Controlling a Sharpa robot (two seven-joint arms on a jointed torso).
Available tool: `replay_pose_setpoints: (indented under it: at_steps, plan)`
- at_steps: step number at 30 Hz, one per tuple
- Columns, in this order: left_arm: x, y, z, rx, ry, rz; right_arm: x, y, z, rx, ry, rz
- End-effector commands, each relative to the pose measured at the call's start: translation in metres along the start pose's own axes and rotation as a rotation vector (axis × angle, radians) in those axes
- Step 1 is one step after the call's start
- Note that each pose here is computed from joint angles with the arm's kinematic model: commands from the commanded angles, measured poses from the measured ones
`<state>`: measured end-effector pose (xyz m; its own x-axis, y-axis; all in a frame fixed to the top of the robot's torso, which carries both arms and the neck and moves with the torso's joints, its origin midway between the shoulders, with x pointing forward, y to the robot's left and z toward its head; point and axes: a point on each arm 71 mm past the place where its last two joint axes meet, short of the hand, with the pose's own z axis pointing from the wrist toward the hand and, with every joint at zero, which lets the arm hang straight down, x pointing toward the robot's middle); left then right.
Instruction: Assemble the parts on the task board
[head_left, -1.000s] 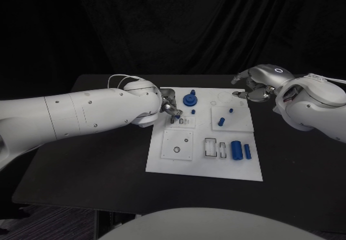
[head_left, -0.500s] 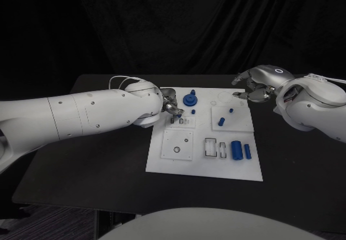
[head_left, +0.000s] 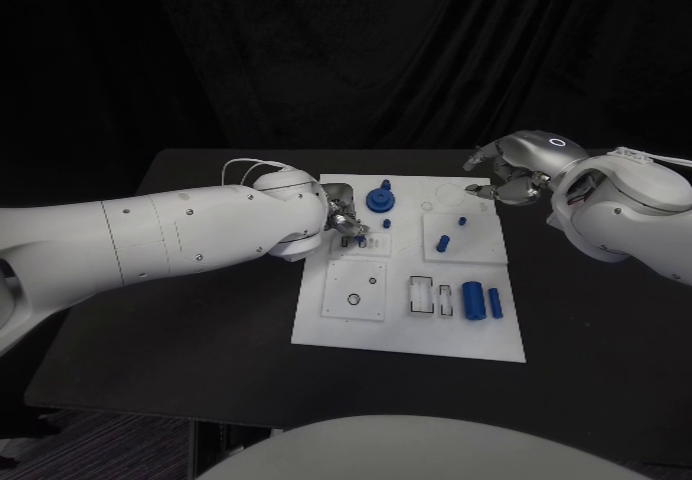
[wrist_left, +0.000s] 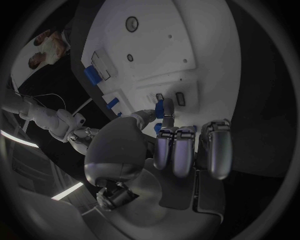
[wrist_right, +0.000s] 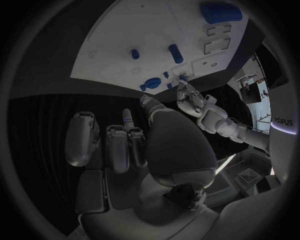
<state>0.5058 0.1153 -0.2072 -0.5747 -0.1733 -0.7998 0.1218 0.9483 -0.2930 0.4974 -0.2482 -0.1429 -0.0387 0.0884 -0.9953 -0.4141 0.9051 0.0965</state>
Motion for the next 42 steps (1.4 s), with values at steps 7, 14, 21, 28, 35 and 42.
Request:
replay_pose_setpoints:
  at_steps: [7, 14, 21, 28, 35, 42]
  plan:
    - [0.0069, -0.0003, 0.0013, 0.008, 0.03, 0.003, 0.001, -0.002, 0.0, 0.021, 0.01, -0.001]
    - [0.0094, 0.0001, 0.0017, 0.01, 0.041, 0.006, 0.002, -0.002, 0.0, 0.022, 0.014, -0.002]
    - [0.0114, 0.0003, 0.0026, 0.015, 0.048, 0.007, 0.002, -0.002, 0.0, 0.023, 0.018, -0.002]
    - [0.0129, -0.0005, 0.0033, 0.02, 0.05, 0.007, 0.002, -0.002, 0.0, 0.025, 0.022, -0.003]
    - [0.0136, -0.0008, 0.0041, 0.024, 0.05, 0.006, 0.003, -0.002, 0.0, 0.026, 0.026, -0.004]
    - [0.0144, -0.0009, 0.0043, 0.028, 0.056, 0.008, 0.003, -0.002, 0.0, 0.027, 0.029, -0.005]
